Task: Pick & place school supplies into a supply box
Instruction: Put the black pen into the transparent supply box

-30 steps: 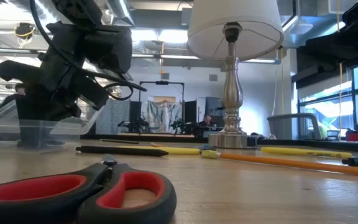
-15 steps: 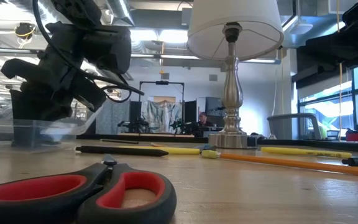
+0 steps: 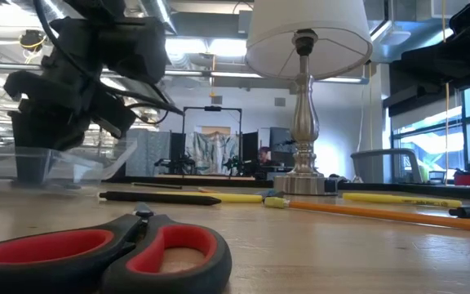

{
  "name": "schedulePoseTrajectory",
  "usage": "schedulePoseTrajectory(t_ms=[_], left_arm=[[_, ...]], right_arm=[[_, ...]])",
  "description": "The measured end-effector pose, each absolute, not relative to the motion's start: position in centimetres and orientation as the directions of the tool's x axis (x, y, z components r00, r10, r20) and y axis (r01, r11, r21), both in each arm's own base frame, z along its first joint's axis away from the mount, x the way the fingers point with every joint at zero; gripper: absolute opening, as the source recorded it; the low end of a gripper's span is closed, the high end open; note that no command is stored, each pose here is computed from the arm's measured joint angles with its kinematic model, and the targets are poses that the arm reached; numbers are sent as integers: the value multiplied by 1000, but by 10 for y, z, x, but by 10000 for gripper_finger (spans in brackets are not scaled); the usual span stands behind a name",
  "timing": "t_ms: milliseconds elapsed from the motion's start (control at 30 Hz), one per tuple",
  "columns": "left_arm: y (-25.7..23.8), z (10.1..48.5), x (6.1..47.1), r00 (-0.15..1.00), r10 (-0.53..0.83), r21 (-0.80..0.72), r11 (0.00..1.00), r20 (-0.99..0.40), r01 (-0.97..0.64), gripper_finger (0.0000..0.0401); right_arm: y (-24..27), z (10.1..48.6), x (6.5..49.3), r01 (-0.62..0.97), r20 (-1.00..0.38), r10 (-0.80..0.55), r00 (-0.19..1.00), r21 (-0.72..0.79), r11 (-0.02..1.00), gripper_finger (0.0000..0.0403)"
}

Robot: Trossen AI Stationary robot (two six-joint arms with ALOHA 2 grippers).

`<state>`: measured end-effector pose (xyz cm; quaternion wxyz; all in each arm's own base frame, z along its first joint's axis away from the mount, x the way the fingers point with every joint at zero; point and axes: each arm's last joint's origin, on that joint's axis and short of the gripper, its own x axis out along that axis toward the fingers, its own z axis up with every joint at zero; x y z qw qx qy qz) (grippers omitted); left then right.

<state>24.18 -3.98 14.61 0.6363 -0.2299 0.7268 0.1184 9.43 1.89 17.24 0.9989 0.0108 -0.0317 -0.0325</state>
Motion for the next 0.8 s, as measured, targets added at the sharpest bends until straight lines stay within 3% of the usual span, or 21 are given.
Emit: schedulePoseTrajectory(t_ms=[300,600,700,800], left_arm=[[-49,161,236,0,-26,-22,860,-1000,-509,118],[-48,192,225,151,62,-40,806,-987,-590,117],[-48,212,227,266,94,-82,810,-959,-581,117],[-52,234,239,450,120,-123,872,-885,-475,119]], right_arm=[[19,172,94,64,63,-65,996,23,998,119],[19,172,94,64,63,-65,996,22,998,119],[19,172,94,64,63,-66,996,22,998,120],[19,172,94,64,63,-65,996,22,998,120]])
